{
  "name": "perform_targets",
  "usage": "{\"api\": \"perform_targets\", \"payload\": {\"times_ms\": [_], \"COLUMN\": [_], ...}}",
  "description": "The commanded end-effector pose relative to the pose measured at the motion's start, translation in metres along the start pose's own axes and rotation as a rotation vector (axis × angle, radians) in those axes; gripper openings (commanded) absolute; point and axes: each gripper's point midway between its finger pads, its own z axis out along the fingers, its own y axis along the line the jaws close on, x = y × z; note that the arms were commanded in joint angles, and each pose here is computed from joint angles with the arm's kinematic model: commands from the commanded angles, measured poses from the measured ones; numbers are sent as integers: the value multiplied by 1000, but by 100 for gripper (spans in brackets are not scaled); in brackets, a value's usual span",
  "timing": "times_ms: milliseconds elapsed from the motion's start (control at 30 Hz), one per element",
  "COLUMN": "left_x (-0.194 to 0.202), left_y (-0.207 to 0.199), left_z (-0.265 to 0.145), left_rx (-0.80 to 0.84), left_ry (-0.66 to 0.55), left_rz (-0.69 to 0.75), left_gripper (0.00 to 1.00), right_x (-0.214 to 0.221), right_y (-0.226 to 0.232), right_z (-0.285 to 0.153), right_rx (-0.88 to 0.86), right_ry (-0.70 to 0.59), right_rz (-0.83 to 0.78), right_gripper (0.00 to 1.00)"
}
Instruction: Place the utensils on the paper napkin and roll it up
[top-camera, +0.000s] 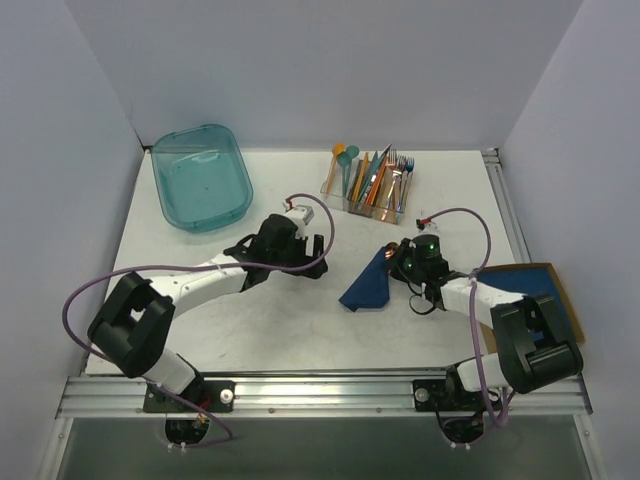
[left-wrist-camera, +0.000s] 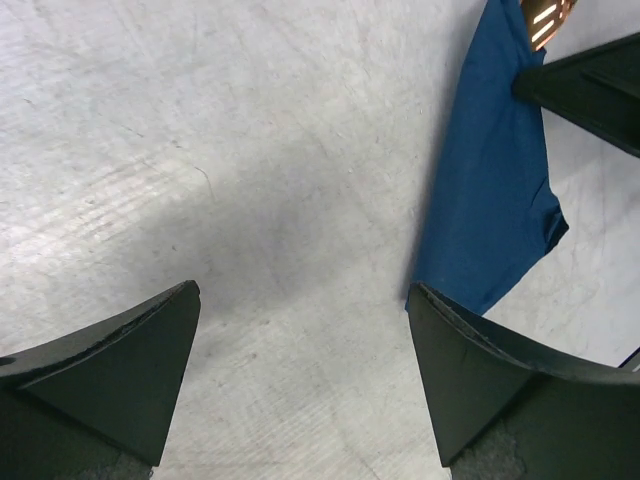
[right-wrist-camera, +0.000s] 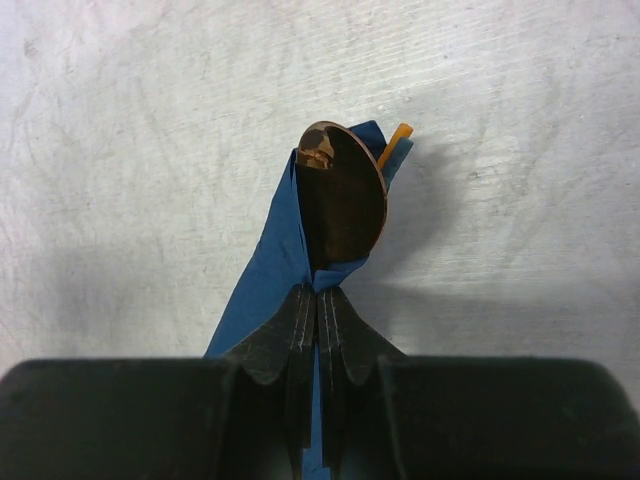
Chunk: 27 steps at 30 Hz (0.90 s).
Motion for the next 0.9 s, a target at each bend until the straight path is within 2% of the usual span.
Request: {"api": "perform_targets", "payload": {"times_ms": [0,200,400,533,867], "left_x": [-38,-54,-58,-47,-36], "left_y": [-22,-29,-47,-58,-73], "left_z": [-16,-35,-31,-15,8], "left_rx": [141,191,327,416,563], "left_ry": [-169,-287,-254,-207,-195], "left_rz": [4,107,140,182,247], "left_gripper": [94,94,94,94,94], "right_x": [-16,-18,-20,-24,-23], "right_y": [21,43,65,79,104], "right_z": [-8,-16,-27,-35,-52], "right_rx": [-90,-179,-261,-318,-464], "right_ry": [-84,-118,-152,-177,-184], "right_rz": [-58,-111,-161,-183,-195], "right_gripper": [0,0,0,0,0]}}
